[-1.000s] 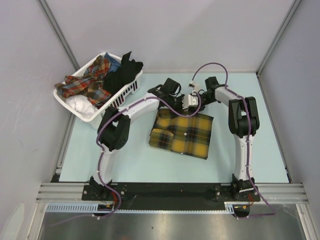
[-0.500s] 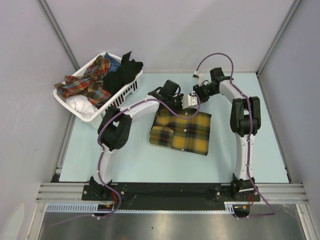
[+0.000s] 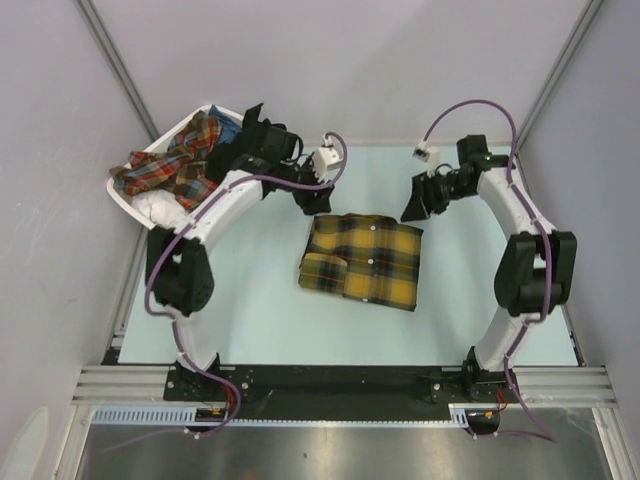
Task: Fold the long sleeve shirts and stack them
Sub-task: Fold the shirt
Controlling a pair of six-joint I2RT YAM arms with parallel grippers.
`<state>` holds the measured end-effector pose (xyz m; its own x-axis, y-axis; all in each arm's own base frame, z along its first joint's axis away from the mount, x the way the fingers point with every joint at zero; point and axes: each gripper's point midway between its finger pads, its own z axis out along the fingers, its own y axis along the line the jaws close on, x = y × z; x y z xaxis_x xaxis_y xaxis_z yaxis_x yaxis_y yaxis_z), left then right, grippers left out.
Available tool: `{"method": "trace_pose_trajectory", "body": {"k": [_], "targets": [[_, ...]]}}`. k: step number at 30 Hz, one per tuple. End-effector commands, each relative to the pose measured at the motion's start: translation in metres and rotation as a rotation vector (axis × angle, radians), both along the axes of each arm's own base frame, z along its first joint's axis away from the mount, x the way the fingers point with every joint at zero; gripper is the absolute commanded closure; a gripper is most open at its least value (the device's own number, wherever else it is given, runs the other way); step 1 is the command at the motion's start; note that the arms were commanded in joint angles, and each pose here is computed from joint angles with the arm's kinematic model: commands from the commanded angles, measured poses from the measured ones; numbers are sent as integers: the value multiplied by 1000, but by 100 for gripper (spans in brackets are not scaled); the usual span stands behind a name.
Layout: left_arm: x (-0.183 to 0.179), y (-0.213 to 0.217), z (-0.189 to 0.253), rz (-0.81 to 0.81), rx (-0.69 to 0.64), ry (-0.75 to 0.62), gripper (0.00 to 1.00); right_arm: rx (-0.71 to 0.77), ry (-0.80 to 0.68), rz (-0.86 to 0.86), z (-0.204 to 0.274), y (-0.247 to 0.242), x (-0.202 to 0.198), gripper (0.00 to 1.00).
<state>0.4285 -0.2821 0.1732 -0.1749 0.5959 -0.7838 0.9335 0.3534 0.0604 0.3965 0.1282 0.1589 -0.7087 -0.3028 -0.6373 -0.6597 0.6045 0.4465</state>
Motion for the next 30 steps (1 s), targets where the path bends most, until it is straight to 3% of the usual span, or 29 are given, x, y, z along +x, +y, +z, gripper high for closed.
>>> {"method": "trace_pose_trajectory", "body": {"k": [1,4,7,12,18,24,27,30], "targets": [[-128,-16,20,-186,-121,319,33,137,112,179,17,57,-93,46],[-164,-16,0,-203,-129,462,34,157,186,234,-2,77,-129,50],[-175,-18,-24,-155,-111,612,35,150,263,239,-32,85,-145,53],[-142,-5,-84,54,-39,693,38,106,300,184,-81,85,-113,57],[-89,52,-154,371,38,726,37,70,291,145,-116,94,-62,57],[-79,62,-152,372,11,702,35,65,241,119,-99,92,-49,49],[-85,62,-112,282,-35,574,31,111,190,90,-51,78,-41,45],[-89,52,-48,158,-121,407,21,167,167,52,-16,57,-46,41]]}}
